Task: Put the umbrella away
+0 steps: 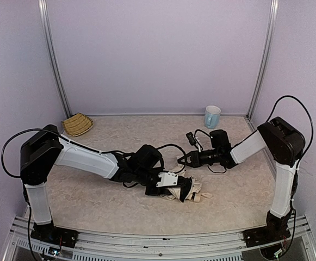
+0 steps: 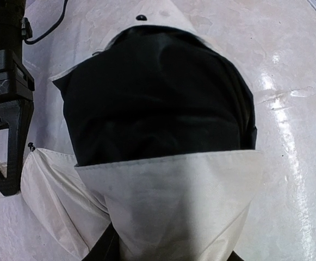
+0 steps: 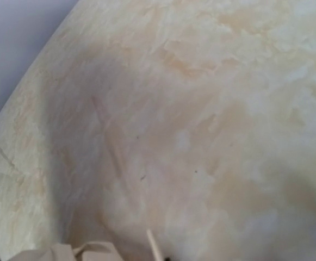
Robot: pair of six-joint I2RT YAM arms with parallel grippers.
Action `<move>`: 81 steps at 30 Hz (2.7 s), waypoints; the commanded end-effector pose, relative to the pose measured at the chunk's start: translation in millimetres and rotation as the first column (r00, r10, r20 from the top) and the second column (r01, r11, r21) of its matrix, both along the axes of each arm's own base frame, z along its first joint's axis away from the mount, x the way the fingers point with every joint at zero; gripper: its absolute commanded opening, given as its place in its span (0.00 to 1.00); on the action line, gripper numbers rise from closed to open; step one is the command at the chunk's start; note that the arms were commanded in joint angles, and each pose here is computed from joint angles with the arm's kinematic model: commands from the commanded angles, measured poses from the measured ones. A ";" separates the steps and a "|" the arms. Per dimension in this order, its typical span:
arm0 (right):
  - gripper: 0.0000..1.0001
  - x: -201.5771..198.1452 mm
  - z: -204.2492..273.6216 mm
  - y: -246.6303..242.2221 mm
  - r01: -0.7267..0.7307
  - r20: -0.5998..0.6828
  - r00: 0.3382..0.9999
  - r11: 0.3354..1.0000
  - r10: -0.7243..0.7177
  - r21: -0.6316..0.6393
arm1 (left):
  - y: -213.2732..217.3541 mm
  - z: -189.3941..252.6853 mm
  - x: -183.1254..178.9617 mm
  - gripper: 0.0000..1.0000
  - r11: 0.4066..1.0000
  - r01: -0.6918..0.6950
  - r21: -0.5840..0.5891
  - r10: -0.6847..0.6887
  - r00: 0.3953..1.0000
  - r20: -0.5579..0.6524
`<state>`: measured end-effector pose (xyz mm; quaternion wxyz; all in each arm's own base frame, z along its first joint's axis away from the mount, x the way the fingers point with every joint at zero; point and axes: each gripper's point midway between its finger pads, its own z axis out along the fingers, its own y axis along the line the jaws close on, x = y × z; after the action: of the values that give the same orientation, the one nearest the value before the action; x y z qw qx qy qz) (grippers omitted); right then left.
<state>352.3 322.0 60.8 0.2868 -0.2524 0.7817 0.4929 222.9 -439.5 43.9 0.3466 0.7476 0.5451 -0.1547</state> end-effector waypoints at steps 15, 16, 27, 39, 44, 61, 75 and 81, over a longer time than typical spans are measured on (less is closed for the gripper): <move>0.00 39.8 129.7 -16.1 0.020 0.307 0.951 0.996 -0.046 0.089 | 44.0 -58.2 -66.6 0.00 0.963 0.177 0.204 -0.102 0.938 -0.333; 0.00 34.4 138.3 -16.1 0.006 0.323 0.945 0.994 -0.040 0.107 | 44.0 -59.4 -67.8 0.00 0.963 0.178 0.204 -0.100 0.934 -0.343; 0.00 -48.4 161.7 -13.7 -0.265 0.462 0.876 0.938 0.137 0.225 | 36.6 -52.4 -30.8 0.00 0.993 -0.012 0.120 0.064 0.895 -0.441; 0.00 -131.2 155.1 2.4 -0.407 0.613 0.757 0.897 0.225 0.173 | 32.1 -32.4 18.3 0.00 0.972 -0.236 0.020 0.198 0.763 -0.616; 0.00 -163.7 136.4 26.5 -0.438 0.709 0.643 0.898 0.289 0.031 | 33.9 -35.8 33.7 0.00 0.959 -0.281 0.042 0.237 0.711 -0.661; 0.00 -45.2 123.4 -12.1 0.035 0.611 0.790 0.998 -0.056 0.047 | 36.5 -30.4 14.3 0.00 0.986 -0.168 -0.004 0.144 0.853 -0.501; 0.00 17.2 136.1 41.4 -0.019 0.380 0.920 0.957 -0.096 0.289 | 24.5 -40.6 8.0 0.00 0.992 -0.117 0.043 0.123 0.864 -0.488; 0.00 -31.4 149.0 40.8 -0.055 0.375 0.922 0.928 -0.094 0.370 | 27.8 -27.9 32.3 0.00 0.970 -0.232 -0.069 0.137 0.761 -0.634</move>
<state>349.6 361.2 159.6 0.4431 -0.2784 0.6677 0.5294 261.7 -433.0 51.3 0.2837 0.6237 0.6349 -0.3569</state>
